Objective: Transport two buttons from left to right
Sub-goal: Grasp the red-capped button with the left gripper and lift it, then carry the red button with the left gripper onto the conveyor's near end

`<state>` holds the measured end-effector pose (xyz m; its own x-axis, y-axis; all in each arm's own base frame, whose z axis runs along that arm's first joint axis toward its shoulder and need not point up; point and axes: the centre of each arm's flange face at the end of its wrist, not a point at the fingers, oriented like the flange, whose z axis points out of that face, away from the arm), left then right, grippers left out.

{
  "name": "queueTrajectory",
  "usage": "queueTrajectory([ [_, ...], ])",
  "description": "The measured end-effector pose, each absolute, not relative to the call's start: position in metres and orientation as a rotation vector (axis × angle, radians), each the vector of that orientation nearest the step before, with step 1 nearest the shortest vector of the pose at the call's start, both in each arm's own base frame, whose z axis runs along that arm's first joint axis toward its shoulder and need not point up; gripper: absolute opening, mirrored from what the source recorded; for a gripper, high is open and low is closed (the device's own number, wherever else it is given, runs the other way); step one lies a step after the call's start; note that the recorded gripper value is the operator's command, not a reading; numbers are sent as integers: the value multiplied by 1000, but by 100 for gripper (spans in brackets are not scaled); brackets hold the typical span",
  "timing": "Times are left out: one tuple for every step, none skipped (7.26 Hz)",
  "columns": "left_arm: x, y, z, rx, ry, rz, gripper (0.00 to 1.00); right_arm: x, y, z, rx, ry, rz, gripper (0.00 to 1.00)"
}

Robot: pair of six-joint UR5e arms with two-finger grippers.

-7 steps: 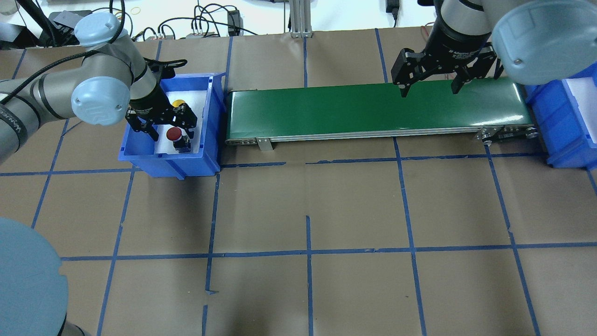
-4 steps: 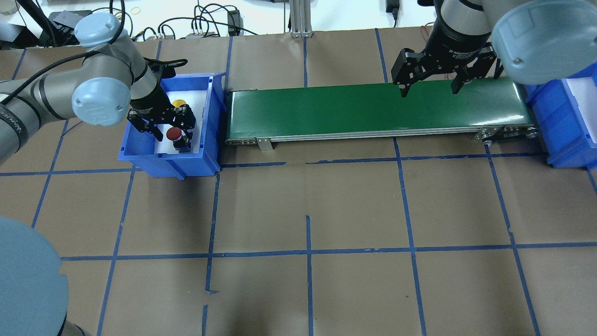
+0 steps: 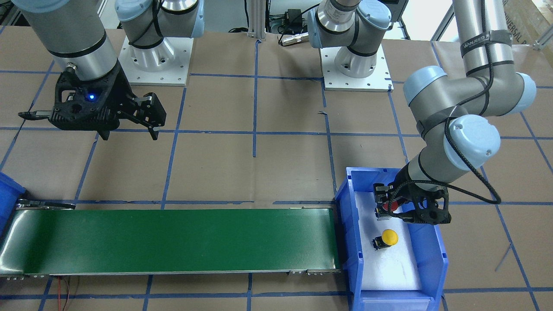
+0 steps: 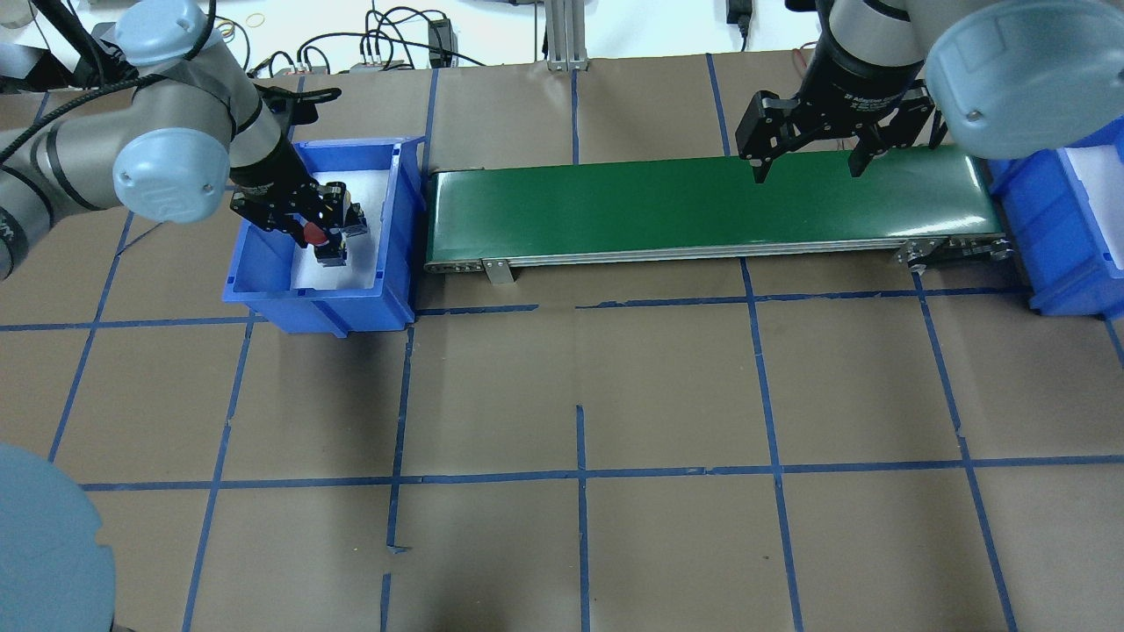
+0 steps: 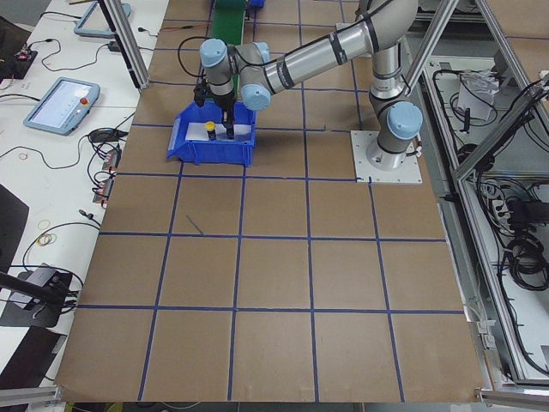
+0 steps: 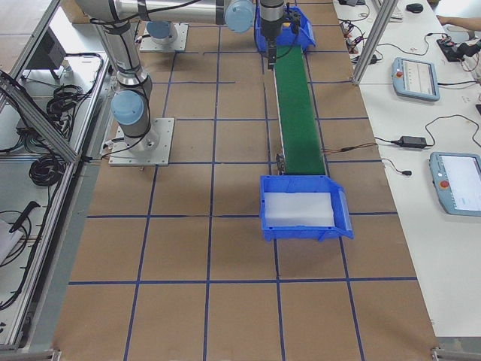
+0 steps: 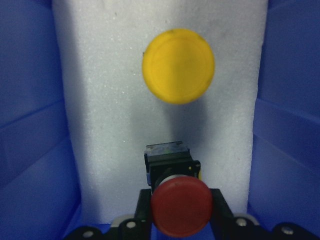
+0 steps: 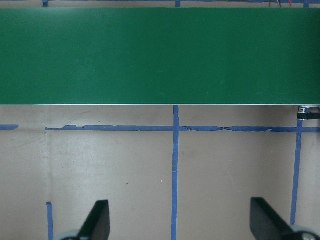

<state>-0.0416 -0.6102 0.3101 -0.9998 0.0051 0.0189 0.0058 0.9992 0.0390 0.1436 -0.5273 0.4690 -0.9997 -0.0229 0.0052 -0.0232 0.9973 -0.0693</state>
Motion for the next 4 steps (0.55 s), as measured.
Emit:
queueTrajectory([
  [-43,-600,347,-6,-3133,-45,1,143,-527,469,35,-3135,109,100],
  [-49,-584,394,3,-3138,-45,1,143,-528,469,35,-3135,110,100],
  [-60,-566,437,23,-3139,-52,1,143,-528,469,35,-3135,110,100],
  [-78,-556,466,43,-3139,-47,1,143,-528,469,35,-3135,110,100],
])
